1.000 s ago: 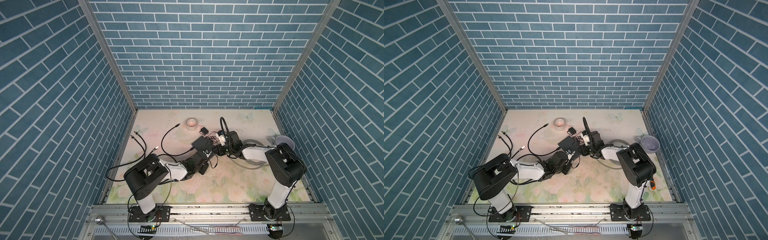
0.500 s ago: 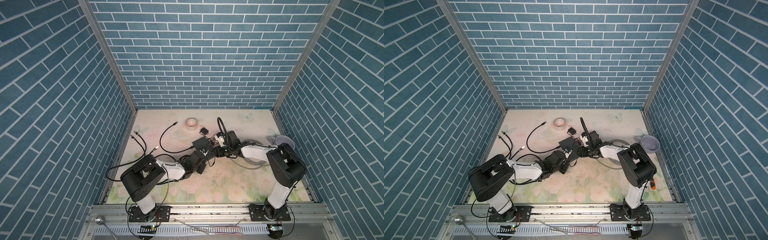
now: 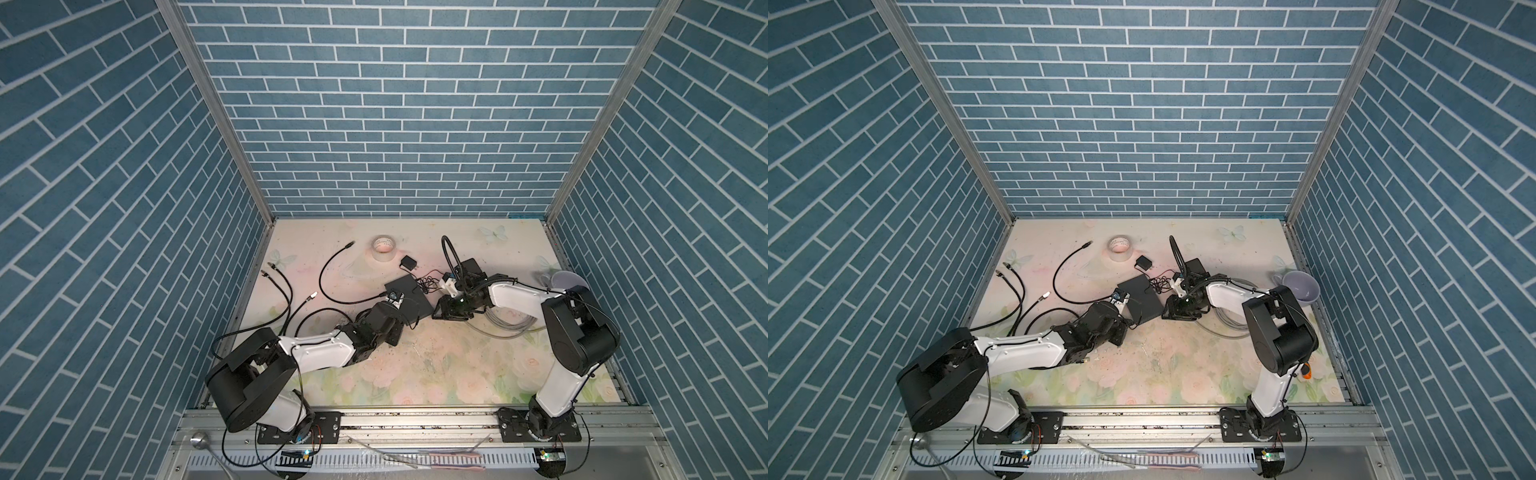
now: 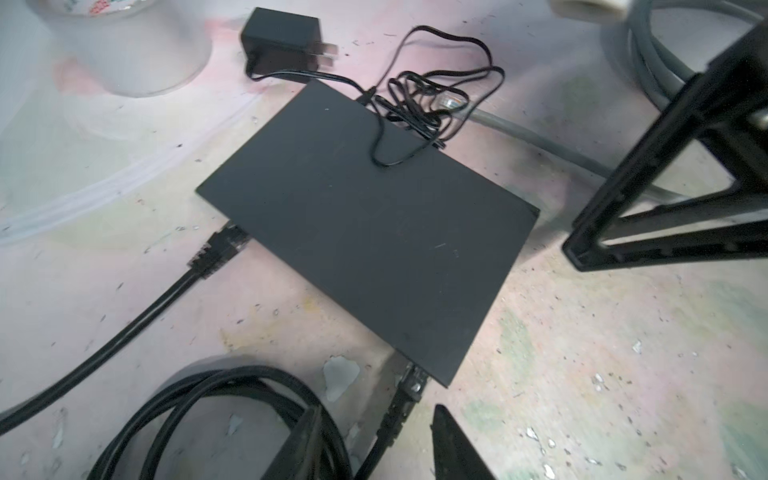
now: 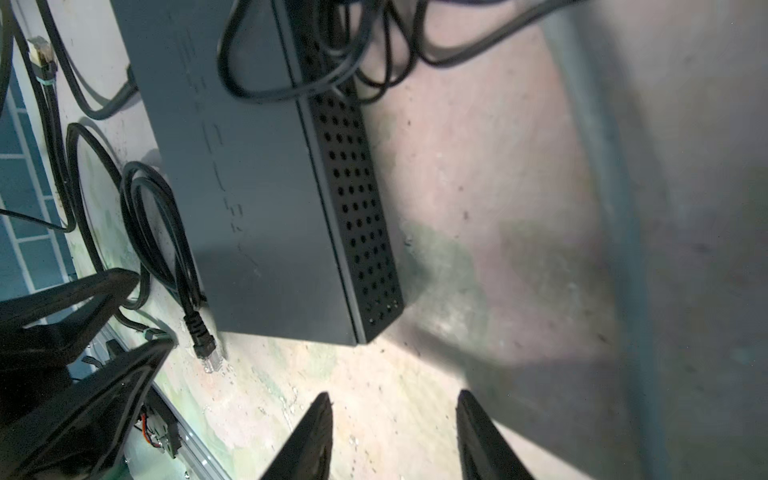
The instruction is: Insert the plug into the switch port
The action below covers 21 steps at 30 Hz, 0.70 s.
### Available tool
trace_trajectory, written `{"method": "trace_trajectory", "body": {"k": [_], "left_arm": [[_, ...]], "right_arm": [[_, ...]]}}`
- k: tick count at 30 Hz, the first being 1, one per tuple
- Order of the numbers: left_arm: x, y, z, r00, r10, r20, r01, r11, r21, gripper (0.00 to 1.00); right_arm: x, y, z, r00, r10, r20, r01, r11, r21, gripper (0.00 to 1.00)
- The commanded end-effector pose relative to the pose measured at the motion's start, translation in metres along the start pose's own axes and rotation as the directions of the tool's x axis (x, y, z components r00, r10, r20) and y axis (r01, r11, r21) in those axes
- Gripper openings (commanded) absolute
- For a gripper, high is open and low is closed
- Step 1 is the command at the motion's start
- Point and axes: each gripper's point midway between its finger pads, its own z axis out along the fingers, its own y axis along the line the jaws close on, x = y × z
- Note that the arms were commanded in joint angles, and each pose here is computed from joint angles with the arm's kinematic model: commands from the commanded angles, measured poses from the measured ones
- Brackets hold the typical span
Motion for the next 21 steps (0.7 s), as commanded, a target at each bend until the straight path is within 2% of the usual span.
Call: {"method": "trace_trajectory", "body": {"k": [1, 4, 8, 15, 21], "left_arm": [[-0.001, 0.029, -0.011, 0.997, -0.075, 0.005, 0.075, 0.986, -0.15, 0.51], [-0.025, 0.046, -0.018, 0.994, -0.108, 0.013, 0.108, 0.966, -0.236, 0.55], [-0.051, 0.057, -0.013, 0.981, -0.192, 0.026, 0.192, 0.947, -0.256, 0.56], [-0.062, 0.075, -0.016, 0.966, -0.254, 0.042, 0.254, 0.914, -0.318, 0.56], [-0.065, 0.082, -0.021, 0.955, -0.292, 0.055, 0.294, 0.904, -0.31, 0.56]], "right_arm": [[-0.021, 0.003, -0.03, 0.996, -0.048, 0.08, 0.044, 0.997, 0.056, 0.49], [-0.032, -0.009, -0.038, 0.99, -0.068, 0.122, 0.05, 0.988, 0.143, 0.49], [-0.043, -0.02, -0.033, 0.986, -0.103, 0.131, 0.074, 0.976, 0.204, 0.49], [-0.043, -0.038, -0.014, 0.986, -0.143, 0.087, 0.114, 0.955, 0.275, 0.43], [-0.025, -0.061, 0.0, 0.982, -0.191, 0.0, 0.173, 0.888, 0.427, 0.32]]}}
